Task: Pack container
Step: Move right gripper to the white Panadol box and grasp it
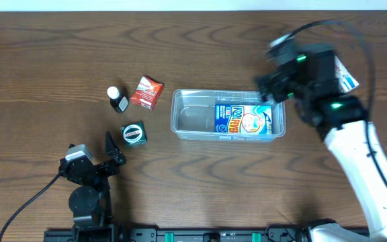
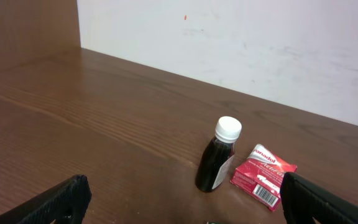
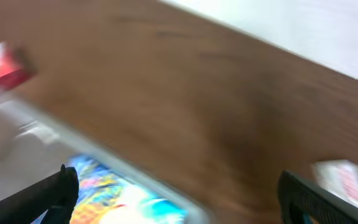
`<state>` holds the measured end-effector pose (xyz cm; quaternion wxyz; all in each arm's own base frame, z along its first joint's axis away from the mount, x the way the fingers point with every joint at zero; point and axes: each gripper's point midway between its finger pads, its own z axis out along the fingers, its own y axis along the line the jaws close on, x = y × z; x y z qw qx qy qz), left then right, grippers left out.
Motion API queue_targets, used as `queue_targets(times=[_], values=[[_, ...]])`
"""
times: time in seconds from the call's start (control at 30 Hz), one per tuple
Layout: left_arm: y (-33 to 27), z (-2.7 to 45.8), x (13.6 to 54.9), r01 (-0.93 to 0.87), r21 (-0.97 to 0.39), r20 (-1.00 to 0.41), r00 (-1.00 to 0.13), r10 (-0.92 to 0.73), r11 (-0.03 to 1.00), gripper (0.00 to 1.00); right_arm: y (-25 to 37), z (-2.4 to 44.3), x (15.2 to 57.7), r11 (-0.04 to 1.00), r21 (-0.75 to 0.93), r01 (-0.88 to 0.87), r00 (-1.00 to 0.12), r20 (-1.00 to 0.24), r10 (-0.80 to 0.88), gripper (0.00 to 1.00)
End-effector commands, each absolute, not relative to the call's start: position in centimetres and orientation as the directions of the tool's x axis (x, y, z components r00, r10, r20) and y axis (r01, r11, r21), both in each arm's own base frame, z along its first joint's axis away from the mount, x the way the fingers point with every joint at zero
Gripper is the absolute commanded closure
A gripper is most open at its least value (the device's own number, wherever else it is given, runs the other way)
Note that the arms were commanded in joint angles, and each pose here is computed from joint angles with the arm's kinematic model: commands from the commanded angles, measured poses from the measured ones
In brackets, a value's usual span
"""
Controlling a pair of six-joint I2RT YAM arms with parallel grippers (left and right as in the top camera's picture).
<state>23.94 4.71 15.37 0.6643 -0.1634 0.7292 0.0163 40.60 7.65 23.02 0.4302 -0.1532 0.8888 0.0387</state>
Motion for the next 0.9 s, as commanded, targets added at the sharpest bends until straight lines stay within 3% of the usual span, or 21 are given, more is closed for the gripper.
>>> queue_targets(times=[0.0,0.2,0.47,0.87], values=[[4.8,13.4,23.9,-0.271,-0.167,-0.972,-0.116,-0.204,0.948,0.02,2.8,23.2,41.9,0.986,-0.029,-0.164,-0.602,-0.789,-0.123,0.01],[4.8,13.4,23.9,-0.271,-0.167,-0.972,-0.116,-0.204,0.948,0.02,-5.7,22.2,45.1,1.000,-0.025,0.008,-0.673,-0.740,-0.013,0.01],[4.8,13.4,23.9,-0.271,-0.167,-0.972,-0.116,-0.204,0.948,0.02,-9.9,19.4,49.2,0.994,-0.104,0.030,-0.819,-0.572,-0.035,0.01],[4.8,13.4,23.9,-0.271,-0.167,-0.972,-0.116,-0.204,0.948,0.02,-14.8,10.8,47.9,0.992,-0.114,-0.056,-0.940,-0.330,-0.091,0.01]])
